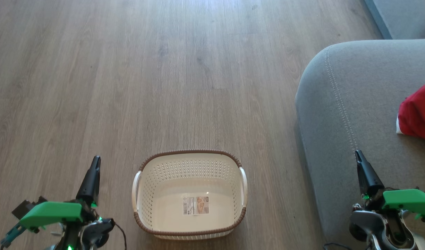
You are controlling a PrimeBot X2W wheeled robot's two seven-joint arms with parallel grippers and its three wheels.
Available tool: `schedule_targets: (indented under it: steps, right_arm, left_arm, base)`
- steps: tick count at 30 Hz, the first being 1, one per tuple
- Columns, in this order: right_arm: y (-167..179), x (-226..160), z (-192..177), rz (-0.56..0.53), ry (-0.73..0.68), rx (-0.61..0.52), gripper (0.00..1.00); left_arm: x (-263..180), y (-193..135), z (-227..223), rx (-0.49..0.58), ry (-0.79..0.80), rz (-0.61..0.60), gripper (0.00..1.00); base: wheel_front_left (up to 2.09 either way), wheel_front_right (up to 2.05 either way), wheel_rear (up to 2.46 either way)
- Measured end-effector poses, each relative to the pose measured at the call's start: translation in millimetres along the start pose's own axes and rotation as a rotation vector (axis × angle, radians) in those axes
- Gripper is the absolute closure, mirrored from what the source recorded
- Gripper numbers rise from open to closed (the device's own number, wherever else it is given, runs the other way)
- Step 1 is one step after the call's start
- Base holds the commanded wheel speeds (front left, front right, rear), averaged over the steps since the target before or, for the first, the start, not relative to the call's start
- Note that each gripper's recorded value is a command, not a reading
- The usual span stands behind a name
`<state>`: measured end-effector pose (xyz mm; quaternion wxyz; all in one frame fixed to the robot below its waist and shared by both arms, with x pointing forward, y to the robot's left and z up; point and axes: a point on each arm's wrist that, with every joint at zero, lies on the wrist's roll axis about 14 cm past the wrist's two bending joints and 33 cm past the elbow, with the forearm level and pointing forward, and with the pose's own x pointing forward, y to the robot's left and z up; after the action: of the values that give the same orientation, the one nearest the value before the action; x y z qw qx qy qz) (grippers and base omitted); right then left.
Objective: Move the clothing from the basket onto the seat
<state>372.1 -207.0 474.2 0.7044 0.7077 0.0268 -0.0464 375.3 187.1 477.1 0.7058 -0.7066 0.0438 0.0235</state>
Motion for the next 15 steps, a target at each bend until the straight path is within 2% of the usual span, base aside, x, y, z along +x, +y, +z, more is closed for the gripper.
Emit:
schedule_targets:
  steps: [15]
  right_arm:
    - [0.0, 0.0, 0.1, 0.0, 0.0, 0.0, 1.0]
  left_arm:
    - [0.0, 0.0, 0.0, 0.0, 0.0, 0.0, 1.0]
  base:
    - [0.0, 0.0, 0.0]
